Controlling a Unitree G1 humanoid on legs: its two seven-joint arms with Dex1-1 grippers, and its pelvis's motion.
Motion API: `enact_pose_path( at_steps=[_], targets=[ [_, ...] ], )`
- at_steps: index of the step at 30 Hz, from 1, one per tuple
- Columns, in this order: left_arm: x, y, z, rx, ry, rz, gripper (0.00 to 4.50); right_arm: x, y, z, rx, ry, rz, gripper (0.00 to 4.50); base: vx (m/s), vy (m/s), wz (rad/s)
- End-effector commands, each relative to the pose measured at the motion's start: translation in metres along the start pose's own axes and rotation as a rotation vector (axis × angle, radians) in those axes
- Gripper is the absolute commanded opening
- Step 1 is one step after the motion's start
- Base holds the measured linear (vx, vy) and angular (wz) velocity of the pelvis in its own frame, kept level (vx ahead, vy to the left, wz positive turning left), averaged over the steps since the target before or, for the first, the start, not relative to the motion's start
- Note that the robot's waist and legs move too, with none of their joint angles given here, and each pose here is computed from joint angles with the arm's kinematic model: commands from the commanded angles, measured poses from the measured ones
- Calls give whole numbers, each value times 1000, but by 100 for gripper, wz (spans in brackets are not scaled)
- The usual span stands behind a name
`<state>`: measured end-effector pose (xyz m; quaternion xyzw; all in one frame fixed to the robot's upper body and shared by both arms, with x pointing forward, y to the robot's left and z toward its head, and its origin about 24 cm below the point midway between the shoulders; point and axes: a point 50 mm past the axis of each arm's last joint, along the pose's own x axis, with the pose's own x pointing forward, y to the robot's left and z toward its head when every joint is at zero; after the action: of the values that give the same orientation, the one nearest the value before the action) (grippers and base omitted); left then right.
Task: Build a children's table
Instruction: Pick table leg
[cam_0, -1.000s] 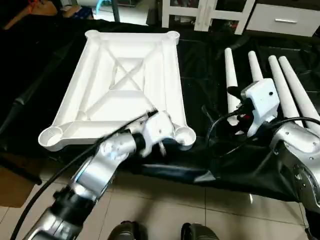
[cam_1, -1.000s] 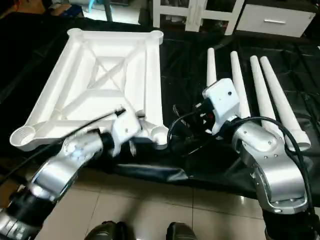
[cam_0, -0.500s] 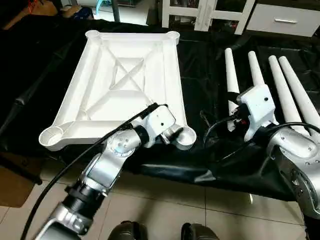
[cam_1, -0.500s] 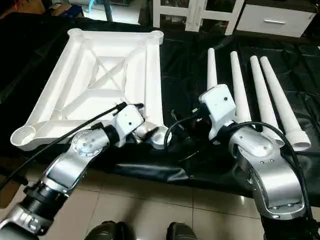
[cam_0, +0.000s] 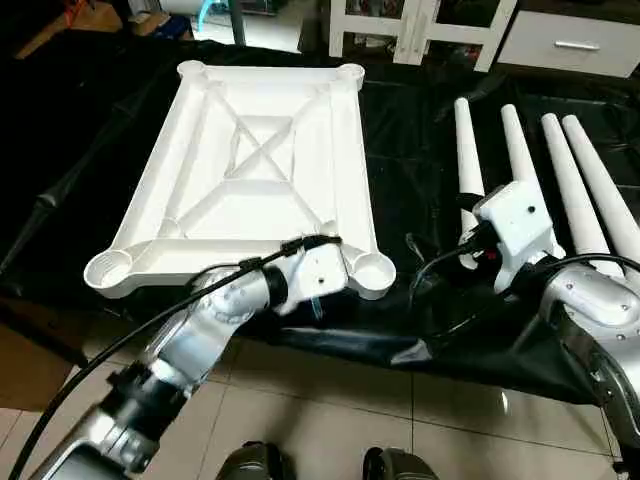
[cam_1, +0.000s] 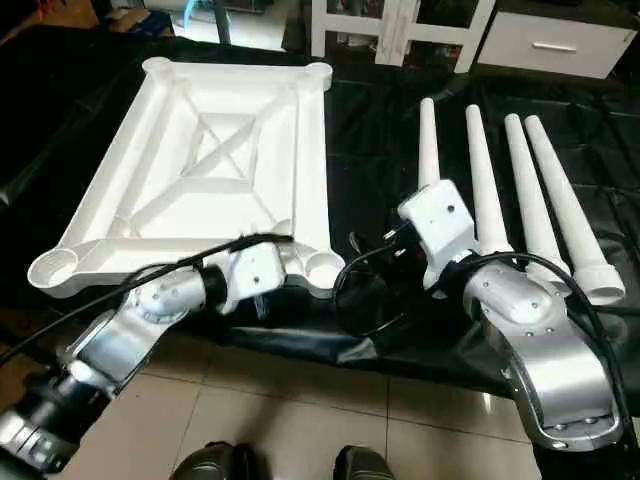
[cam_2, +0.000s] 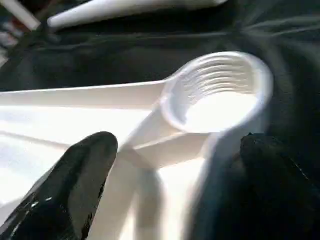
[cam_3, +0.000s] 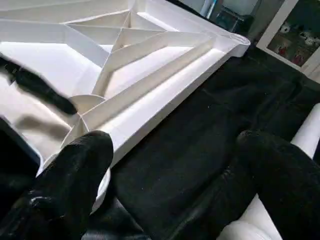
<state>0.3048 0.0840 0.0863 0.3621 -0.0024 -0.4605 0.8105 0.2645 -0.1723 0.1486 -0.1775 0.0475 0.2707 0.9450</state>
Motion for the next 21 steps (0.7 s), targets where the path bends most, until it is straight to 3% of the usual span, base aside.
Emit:
enact_pose_path(
  at_steps=[1,12,21],
  targets=[
    [4,1,1,18,10,27,444,-2,1,1,-24,0,7,450,0,0,0],
    [21,20,-13,56,140,211,444,-2,1,-1,-29,12,-12,450,0,0,0],
    [6,36,-41,65,268,300,444,-4,3,-1,-12,6,-27,450,0,0,0]
  ],
)
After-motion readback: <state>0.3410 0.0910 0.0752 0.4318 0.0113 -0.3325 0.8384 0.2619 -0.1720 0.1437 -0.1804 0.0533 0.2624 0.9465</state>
